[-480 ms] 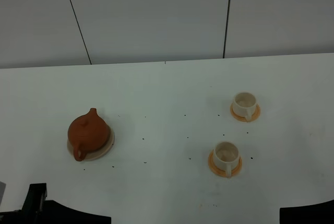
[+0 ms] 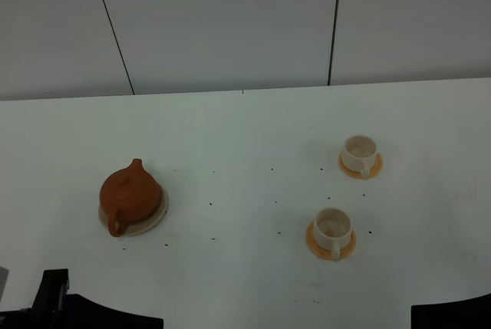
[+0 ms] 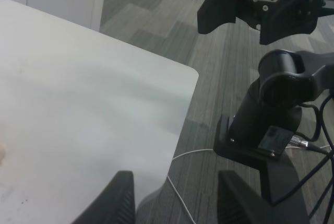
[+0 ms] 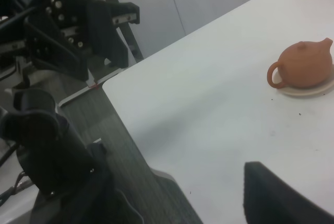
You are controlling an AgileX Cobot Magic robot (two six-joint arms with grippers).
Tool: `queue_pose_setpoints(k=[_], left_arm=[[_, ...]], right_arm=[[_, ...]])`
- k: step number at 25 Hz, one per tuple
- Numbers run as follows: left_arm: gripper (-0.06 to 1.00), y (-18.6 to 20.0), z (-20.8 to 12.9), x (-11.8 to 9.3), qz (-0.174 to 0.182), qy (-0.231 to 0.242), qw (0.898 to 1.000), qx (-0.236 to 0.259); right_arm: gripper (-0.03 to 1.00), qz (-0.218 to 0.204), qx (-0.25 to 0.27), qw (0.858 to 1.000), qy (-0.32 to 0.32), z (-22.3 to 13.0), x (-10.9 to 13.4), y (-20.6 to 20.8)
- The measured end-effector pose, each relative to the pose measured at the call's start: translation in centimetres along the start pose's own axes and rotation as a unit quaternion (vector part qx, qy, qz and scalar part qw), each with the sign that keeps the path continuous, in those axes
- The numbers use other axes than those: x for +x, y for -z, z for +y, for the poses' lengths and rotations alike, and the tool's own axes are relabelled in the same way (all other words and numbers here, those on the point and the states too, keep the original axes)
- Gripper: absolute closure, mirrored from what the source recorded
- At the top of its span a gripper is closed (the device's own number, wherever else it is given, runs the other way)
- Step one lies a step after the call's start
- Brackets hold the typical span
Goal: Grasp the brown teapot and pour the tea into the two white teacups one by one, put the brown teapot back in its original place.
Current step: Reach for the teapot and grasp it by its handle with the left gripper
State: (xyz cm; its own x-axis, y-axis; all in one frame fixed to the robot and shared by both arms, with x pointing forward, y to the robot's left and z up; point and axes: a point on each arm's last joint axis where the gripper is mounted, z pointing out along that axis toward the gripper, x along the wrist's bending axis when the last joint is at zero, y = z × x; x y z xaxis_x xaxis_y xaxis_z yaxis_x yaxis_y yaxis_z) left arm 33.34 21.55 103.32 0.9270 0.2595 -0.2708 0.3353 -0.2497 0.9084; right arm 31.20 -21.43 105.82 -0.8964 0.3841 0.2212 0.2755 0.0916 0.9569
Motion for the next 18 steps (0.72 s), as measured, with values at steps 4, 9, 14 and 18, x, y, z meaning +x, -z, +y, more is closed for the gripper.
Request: queue_pose_setpoints(k=[4,9,14,18], left_arm=[[0.51,0.0,0.0,0.0,0.0,0.0,1.0,0.0],[0.51,0.0,0.0,0.01,0.0,0.0,1.0,0.0],[0.51,0.0,0.0,0.07,0.004,0.0,1.0,0.0],[0.51,0.0,0.0,0.09,0.005,0.0,1.0,0.0]], right_arm=[[0.48,0.0,0.0,1.0,0.0,0.0,0.0,0.0],[0.49,0.0,0.0,1.0,0.0,0.0,0.0,0.0],[0.49,0.0,0.0,1.0,0.0,0.01,0.0,0.0],[0.49,0.0,0.0,1.0,0.0,0.01,0.0,0.0]])
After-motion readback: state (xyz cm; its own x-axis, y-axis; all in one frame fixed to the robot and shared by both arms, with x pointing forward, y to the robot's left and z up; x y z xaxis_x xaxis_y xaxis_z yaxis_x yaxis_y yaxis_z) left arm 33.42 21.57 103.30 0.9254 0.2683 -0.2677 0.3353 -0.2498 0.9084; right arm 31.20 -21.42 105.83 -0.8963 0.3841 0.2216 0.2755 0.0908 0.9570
